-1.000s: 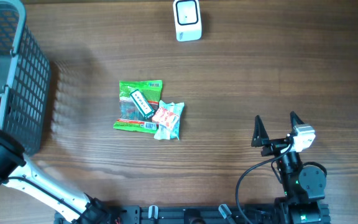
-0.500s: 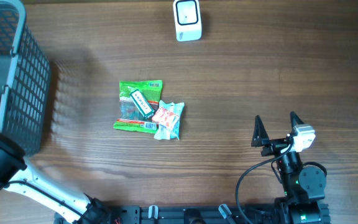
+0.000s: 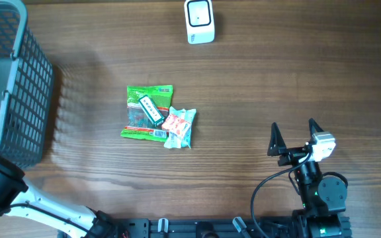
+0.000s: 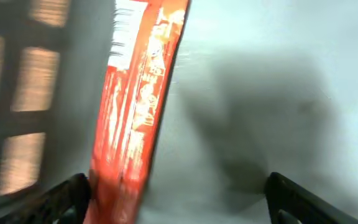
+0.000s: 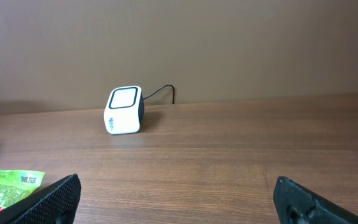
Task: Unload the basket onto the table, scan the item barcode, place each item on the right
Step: 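Reach the left gripper into the basket and grasp a red stick package, then carry the red stick out and drop it right of the pile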
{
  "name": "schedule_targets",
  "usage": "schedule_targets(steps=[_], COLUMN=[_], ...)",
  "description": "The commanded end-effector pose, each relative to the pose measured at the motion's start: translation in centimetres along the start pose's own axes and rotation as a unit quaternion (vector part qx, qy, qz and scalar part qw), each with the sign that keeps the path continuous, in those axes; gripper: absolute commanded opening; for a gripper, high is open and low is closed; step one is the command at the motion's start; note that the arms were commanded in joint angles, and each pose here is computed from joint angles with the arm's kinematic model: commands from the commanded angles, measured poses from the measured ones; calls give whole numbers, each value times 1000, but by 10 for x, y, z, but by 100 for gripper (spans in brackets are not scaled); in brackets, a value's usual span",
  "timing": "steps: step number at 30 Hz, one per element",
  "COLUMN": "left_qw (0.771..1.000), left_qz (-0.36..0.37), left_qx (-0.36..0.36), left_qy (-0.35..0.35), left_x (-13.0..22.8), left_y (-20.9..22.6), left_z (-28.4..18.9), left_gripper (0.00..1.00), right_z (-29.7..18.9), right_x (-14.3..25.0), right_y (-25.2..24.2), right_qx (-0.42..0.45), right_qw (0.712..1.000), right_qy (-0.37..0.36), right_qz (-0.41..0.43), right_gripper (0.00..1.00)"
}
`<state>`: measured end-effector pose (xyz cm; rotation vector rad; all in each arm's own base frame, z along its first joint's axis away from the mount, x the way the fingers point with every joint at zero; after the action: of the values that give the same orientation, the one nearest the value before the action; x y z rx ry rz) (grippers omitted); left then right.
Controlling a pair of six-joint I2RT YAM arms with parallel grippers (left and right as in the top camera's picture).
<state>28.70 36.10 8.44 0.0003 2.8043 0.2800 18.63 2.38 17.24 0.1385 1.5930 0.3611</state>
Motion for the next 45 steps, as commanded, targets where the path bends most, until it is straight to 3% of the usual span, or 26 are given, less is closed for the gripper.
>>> schedule_targets(steps=[1, 4, 7, 12, 13, 14, 15, 17, 21, 25, 28, 32, 35, 38, 42, 45], left_qw=[991, 987, 987, 983, 983, 983, 983, 980, 959, 945, 932, 887, 875, 890, 935, 947], left_qz=[-41, -87, -85, -134, -135, -136, -137, -157, -263, -315, -329, -334, -313, -282, -186, -95], left_qx=[128, 136, 135, 126, 125, 121, 120, 118, 105, 82, 64, 5, 11, 62, 191, 258], left_qy=[6, 15, 13, 12, 12, 14, 15, 16, 14, -32, -141, -319, -370, -352, -232, -166], left_x=[21, 16, 8, 3, 3, 5, 5, 6, -2, -34, -79, -114, -110, -101, -96, -100], left_y=[-52, -59, -63, -62, -61, -60, -59, -57, -50, -26, -7, -20, -67, -130, -238, -307], left_z=[39, 39, 38, 39, 40, 40, 40, 40, 30, -29, -129, -301, -369, -395, -379, -352], left_gripper=[85, 85, 99, 100, 93, 74, 63, 4, 4, 4, 4, 4, 4, 4, 4, 4], right_z=[0, 0, 0, 0, 0, 0, 0, 0, 0, 0, 0, 0, 0, 0, 0, 0], right_x=[-1, -1, -1, -1, -1, -1, -1, -1, -1, -1, -1, -1, -1, -1, -1, -1], right_y=[-1, -1, -1, -1, -1, -1, -1, -1, -1, -1, -1, -1, -1, -1, -1, -1], right_qx=[5, 5, 5, 5, 5, 5, 5, 5, 5, 5, 5, 5, 5, 5, 5, 5], right_qw=[1000, 1000, 1000, 1000, 1000, 1000, 1000, 1000, 1000, 1000, 1000, 1000, 1000, 1000, 1000, 1000], right_qy=[-5, -5, -5, -5, -5, -5, -5, -5, -5, -5, -5, -5, -5, -5, -5, -5], right_qz=[-9, -9, -9, -9, -9, -9, -9, -9, -9, -9, -9, -9, -9, -9, -9, -9], right_gripper=[100, 100, 100, 100, 100, 100, 100, 100, 100, 100, 100, 99, 100, 100, 100, 100])
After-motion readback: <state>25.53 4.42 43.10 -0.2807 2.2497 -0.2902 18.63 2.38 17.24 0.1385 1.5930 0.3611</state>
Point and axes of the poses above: each gripper's point midway between its finger pads, its own z axis out along the fingers, its own y axis along the line the jaws close on, x = y × z, the point moved 6 cm from there along -z, back along the fingers, and after that the axes turned 11 degrees about z, right-handed, at the moved point
